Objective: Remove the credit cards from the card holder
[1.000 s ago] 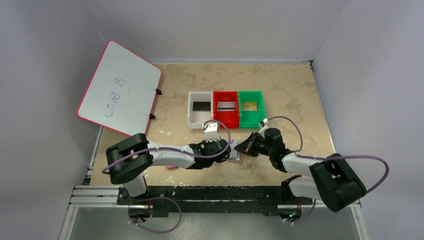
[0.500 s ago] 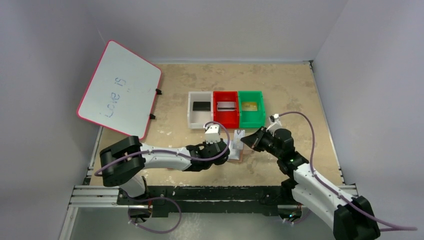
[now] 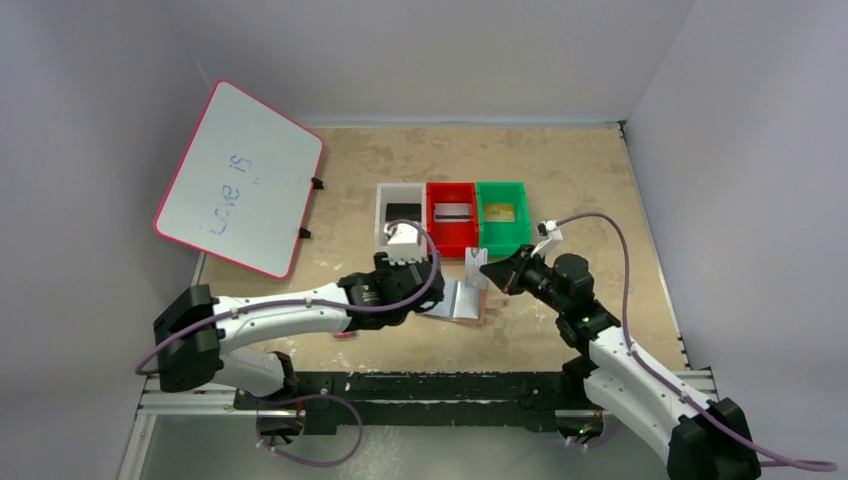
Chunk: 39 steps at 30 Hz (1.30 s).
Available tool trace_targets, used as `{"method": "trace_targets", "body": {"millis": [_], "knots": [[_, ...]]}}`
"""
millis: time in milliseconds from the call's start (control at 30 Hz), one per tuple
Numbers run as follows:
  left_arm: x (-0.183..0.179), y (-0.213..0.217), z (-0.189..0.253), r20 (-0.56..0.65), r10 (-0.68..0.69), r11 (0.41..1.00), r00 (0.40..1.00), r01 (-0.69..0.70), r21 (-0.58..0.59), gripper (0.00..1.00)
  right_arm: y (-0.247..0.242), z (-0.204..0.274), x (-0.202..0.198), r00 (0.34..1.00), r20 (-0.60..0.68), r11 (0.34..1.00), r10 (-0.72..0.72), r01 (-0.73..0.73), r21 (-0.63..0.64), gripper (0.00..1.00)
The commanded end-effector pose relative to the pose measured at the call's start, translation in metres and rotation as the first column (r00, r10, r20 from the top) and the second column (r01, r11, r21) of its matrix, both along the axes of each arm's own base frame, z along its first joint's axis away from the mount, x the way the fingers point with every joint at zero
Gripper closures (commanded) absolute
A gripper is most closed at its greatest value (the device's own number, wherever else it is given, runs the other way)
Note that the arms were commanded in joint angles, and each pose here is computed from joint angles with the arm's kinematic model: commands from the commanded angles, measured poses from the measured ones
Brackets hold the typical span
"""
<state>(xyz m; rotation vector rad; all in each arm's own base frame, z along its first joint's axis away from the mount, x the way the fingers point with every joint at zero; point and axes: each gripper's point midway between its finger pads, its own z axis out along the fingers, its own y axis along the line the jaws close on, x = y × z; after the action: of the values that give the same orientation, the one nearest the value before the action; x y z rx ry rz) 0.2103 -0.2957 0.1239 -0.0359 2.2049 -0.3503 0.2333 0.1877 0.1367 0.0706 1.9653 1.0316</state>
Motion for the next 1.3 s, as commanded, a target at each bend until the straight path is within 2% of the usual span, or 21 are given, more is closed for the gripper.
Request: {"method": "trace_targets", "body": {"millis": [0, 167, 367, 567, 667, 767, 833, 933, 1033, 1167, 1267], "knots": [[0.031, 0.062, 0.028, 0.052, 0.133, 0.985, 0.990, -0.138, 0.102, 0.24, 0.008, 0.049, 0.014, 0.979, 0.201, 0.999, 0.044, -0.046, 0.006, 1.00], [0.048, 0.128, 0.049, 0.087, 0.296, 0.941, 0.951, -0.306, 0.147, 0.20, 0.008, 0.075, 0.024, 0.949, 0.311, 0.998, 0.048, -0.033, -0.053, 1.00], [0.045, 0.206, 0.078, 0.187, 0.431, 0.873, 0.883, -0.460, 0.162, 0.18, 0.005, 0.096, 0.038, 0.901, 0.430, 0.987, 0.059, 0.011, -0.159, 1.00], [0.038, 0.219, 0.079, 0.217, 0.417, 0.876, 0.883, -0.454, 0.162, 0.17, 0.001, 0.109, 0.055, 0.861, 0.503, 0.962, 0.073, 0.072, -0.264, 1.00], [0.041, 0.221, 0.083, 0.226, 0.384, 0.867, 0.895, -0.434, 0.244, 0.18, 0.005, 0.121, 0.062, 0.829, 0.547, 0.944, 0.116, 0.079, -0.319, 1.00], [0.042, 0.231, 0.085, 0.250, 0.371, 0.831, 0.895, -0.440, 0.342, 0.17, 0.012, 0.125, 0.069, 0.801, 0.572, 0.921, 0.176, 0.072, -0.383, 1.00], [0.044, 0.235, 0.080, 0.254, 0.373, 0.823, 0.893, -0.444, 0.355, 0.17, 0.020, 0.124, 0.073, 0.779, 0.584, 0.898, 0.227, 0.064, -0.435, 1.00], [0.046, 0.242, 0.073, 0.214, 0.397, 0.831, 0.893, -0.448, 0.329, 0.17, 0.033, 0.119, 0.081, 0.742, 0.587, 0.828, 0.324, 0.077, -0.555, 1.00], [0.050, 0.271, 0.084, 0.242, 0.506, 0.777, 0.828, -0.559, 0.288, 0.16, 0.043, 0.107, 0.093, 0.730, 0.559, 0.737, 0.392, 0.114, -0.666, 1.00], [0.056, 0.270, 0.076, 0.169, 0.517, 0.823, 0.839, -0.541, 0.173, 0.16, 0.041, 0.084, 0.118, 0.757, 0.493, 0.614, 0.429, 0.156, -0.773, 1.00], [0.051, 0.283, 0.076, 0.178, 0.554, 0.785, 0.813, -0.581, 0.215, 0.16, 0.036, 0.068, 0.132, 0.764, 0.438, 0.505, 0.474, 0.172, -0.846, 1.00]]}}
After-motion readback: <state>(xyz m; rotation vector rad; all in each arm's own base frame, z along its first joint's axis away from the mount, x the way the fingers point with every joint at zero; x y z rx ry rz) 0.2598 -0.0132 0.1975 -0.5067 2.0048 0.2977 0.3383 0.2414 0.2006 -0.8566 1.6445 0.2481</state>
